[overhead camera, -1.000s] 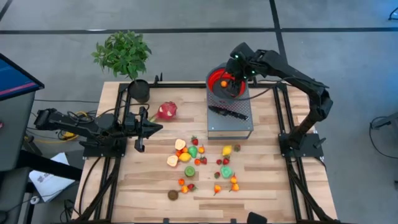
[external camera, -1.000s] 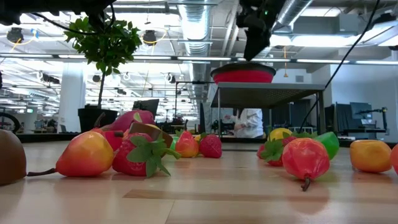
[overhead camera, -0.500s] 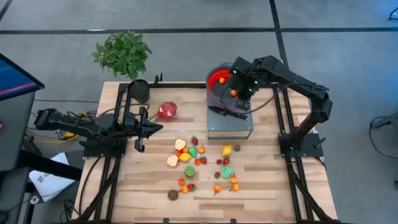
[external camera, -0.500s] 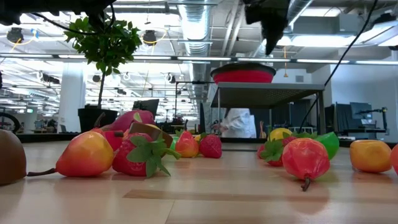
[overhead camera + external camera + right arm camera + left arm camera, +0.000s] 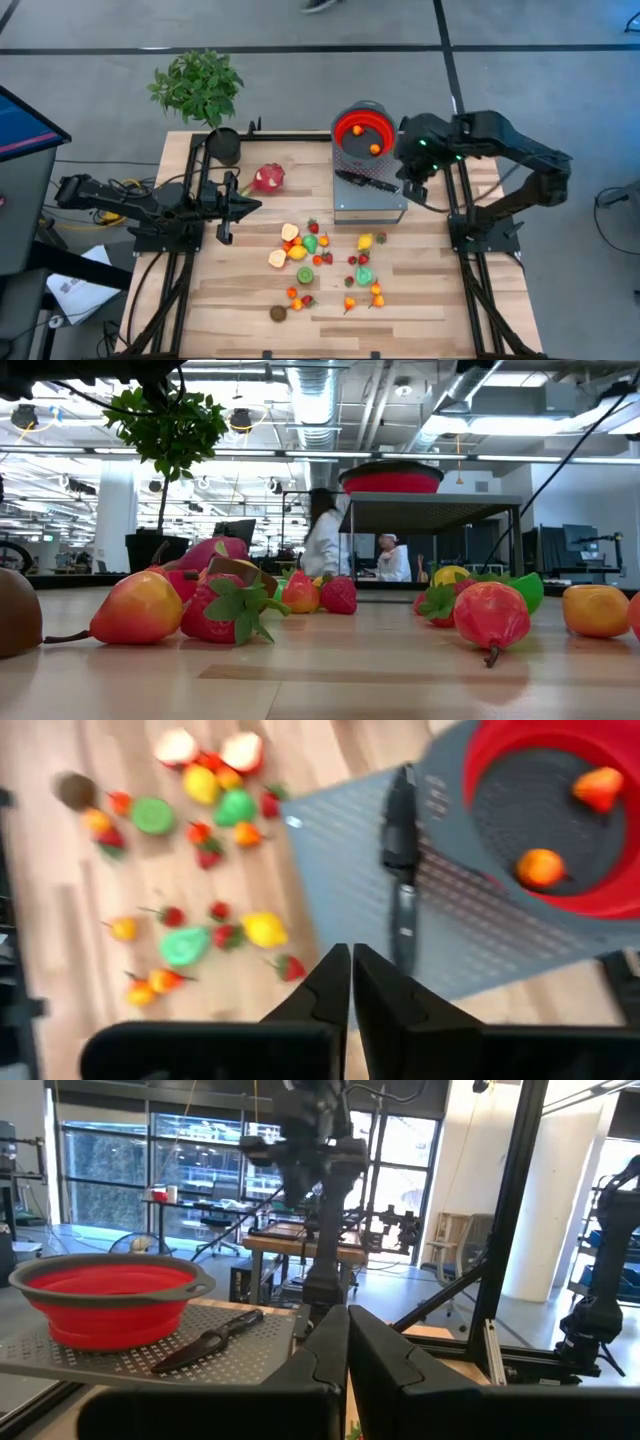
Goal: Pick & Place Fruit
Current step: Put the green pear into the red colander on the shelf
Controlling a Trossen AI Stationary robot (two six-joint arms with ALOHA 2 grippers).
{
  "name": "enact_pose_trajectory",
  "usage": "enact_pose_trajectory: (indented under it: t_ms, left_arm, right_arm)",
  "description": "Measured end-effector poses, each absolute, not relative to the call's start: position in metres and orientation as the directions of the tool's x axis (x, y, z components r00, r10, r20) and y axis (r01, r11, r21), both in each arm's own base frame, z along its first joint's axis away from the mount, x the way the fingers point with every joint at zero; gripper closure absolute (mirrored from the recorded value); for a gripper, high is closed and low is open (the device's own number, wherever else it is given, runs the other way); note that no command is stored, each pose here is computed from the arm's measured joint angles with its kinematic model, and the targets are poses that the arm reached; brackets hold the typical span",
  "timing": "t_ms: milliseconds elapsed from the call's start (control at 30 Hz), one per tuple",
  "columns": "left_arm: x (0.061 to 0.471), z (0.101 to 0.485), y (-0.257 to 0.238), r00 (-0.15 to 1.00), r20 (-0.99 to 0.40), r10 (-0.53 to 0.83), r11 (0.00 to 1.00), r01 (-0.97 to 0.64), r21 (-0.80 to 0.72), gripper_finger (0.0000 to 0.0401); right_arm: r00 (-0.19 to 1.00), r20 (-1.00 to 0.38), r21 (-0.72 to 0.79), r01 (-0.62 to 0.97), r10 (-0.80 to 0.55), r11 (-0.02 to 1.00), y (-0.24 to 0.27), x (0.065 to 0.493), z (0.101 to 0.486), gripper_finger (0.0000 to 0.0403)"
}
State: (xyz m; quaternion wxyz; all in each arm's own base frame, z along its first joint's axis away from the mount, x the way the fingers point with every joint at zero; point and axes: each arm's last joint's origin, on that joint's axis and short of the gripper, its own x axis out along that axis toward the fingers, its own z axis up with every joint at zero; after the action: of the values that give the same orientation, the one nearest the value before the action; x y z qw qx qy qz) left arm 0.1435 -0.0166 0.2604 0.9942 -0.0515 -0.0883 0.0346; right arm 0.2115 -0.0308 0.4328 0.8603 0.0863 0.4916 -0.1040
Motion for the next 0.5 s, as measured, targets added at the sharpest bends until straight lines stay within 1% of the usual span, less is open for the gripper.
enact_pose_trajectory:
  t_ms: [100,233,500]
  left_arm:
    - [0.144,0.260,-0.017,0.982,0.172,0.078,0.992,-0.060,-0.109,0.0398]
    - [0.144,0.260,-0.017,0.982,0.172,0.078,0.992,-0.060,-0.109,0.0398]
    - [0.143,0.260,-0.017,0.982,0.172,0.078,0.992,-0.060,-0.109,0.0398]
  right_arm:
    - [0.544,-0.837,0.078,0.236,-0.065,0.969,-0.016,0.207,0.433,0.0397]
    - [0.572,-0.820,0.096,0.176,-0.022,0.980,0.001,0.208,0.423,0.0400]
    - [0.616,-0.787,0.106,0.078,0.036,0.991,0.022,0.227,0.373,0.0401]
